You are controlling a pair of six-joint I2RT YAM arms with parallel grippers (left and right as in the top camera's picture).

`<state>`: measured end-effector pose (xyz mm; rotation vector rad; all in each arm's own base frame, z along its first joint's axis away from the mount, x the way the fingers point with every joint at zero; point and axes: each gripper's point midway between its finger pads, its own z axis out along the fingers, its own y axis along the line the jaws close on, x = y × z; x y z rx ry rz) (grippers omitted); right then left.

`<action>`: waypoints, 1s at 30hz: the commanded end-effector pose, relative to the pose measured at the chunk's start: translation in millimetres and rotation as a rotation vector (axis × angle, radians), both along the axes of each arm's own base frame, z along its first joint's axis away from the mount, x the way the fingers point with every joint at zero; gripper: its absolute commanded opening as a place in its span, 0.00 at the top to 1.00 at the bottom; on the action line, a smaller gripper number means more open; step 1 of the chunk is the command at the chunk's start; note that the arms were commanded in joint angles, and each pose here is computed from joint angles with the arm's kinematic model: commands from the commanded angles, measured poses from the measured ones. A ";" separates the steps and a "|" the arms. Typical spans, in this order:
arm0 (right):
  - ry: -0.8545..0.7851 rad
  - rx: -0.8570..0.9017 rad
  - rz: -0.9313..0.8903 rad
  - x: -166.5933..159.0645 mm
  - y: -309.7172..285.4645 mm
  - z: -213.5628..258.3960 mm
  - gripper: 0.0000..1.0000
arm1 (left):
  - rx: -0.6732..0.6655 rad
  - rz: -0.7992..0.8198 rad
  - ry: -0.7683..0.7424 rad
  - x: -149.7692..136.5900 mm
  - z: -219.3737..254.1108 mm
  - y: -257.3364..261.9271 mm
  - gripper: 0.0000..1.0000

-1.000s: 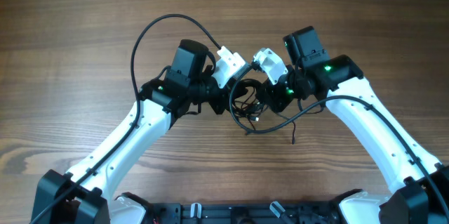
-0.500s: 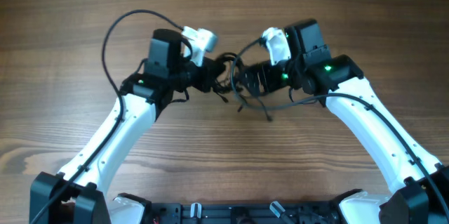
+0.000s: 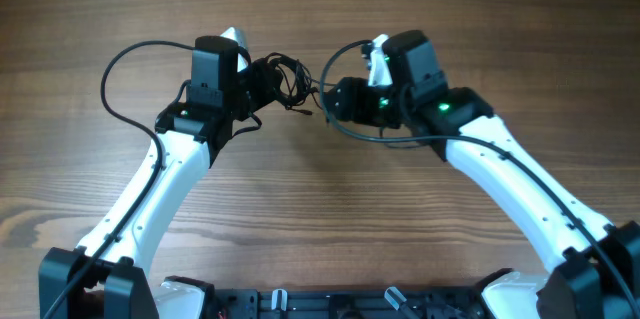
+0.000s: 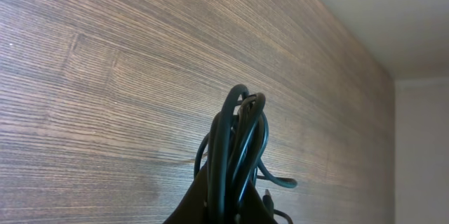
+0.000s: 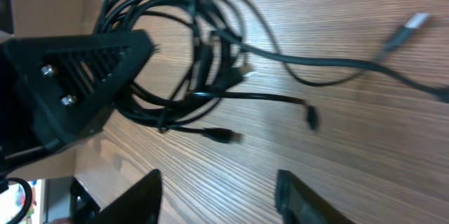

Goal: Untangle cables

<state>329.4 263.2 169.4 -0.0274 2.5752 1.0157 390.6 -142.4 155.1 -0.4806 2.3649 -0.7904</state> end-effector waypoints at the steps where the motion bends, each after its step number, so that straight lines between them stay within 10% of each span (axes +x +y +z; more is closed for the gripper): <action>1: -0.005 0.016 0.061 -4.3 25.1 -13.3 0.53 | -0.011 0.033 -0.001 4.9 2.7 3.2 0.96; 11: -0.062 0.054 0.143 -0.8 74.9 -37.4 0.66 | -0.013 0.029 0.003 4.1 2.4 2.1 0.96; 17: -0.047 0.013 -0.016 21.0 67.8 -53.8 0.95 | -0.078 -0.007 0.028 -1.3 4.7 -8.9 0.96; 30: 0.087 -0.296 -0.454 44.6 -69.1 -77.3 0.96 | -0.036 0.041 0.020 3.0 1.9 1.3 0.96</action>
